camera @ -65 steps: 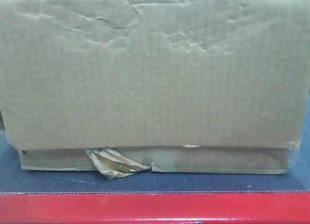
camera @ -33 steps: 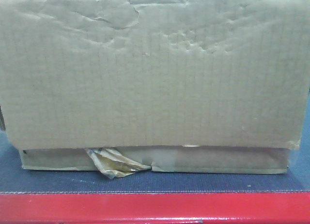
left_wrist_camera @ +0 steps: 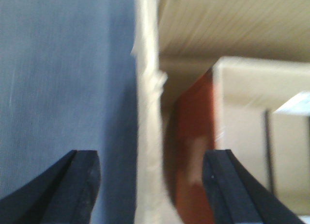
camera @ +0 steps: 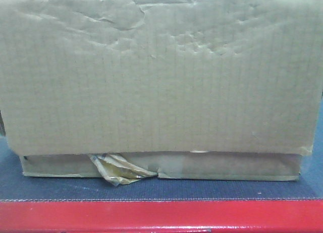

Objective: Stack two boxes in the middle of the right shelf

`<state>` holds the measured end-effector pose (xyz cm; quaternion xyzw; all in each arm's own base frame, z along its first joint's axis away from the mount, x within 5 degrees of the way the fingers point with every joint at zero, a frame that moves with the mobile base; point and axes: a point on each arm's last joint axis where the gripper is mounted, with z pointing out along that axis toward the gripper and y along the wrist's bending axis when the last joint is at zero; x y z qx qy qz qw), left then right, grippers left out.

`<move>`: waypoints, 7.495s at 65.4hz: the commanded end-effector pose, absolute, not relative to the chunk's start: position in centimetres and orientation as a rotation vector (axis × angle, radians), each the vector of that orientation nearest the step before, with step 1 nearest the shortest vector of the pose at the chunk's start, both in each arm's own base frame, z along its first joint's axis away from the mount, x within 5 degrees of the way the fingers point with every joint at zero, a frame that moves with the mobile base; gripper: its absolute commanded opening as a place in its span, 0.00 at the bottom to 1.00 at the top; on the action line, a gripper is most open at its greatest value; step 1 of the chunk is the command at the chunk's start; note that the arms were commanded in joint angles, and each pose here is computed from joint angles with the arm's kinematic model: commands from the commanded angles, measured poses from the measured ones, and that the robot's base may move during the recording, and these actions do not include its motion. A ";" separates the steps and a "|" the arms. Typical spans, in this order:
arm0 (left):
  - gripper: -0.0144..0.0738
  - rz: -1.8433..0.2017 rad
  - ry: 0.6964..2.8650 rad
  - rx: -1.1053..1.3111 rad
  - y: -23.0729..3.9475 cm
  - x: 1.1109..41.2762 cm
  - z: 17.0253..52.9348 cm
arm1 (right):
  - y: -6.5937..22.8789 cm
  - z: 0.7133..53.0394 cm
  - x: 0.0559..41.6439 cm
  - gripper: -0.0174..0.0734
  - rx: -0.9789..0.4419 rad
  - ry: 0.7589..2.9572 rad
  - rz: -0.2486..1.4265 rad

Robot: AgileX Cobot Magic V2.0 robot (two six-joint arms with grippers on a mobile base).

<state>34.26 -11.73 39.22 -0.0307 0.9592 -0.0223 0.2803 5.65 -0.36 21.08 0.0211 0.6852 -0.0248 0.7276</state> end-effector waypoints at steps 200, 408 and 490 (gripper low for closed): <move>0.57 -0.053 2.738 -0.006 -12.1 33.5 34.7 | 5.6 42.5 30.7 0.04 0.085 2.492 0.006; 0.04 -0.067 2.195 -0.102 -9.9 31.8 43.1 | 11.1 42.4 33.3 0.03 0.007 2.206 0.024; 0.04 -0.025 1.891 -0.019 -9.0 33.6 48.1 | 9.8 46.8 33.2 0.03 0.048 1.954 0.094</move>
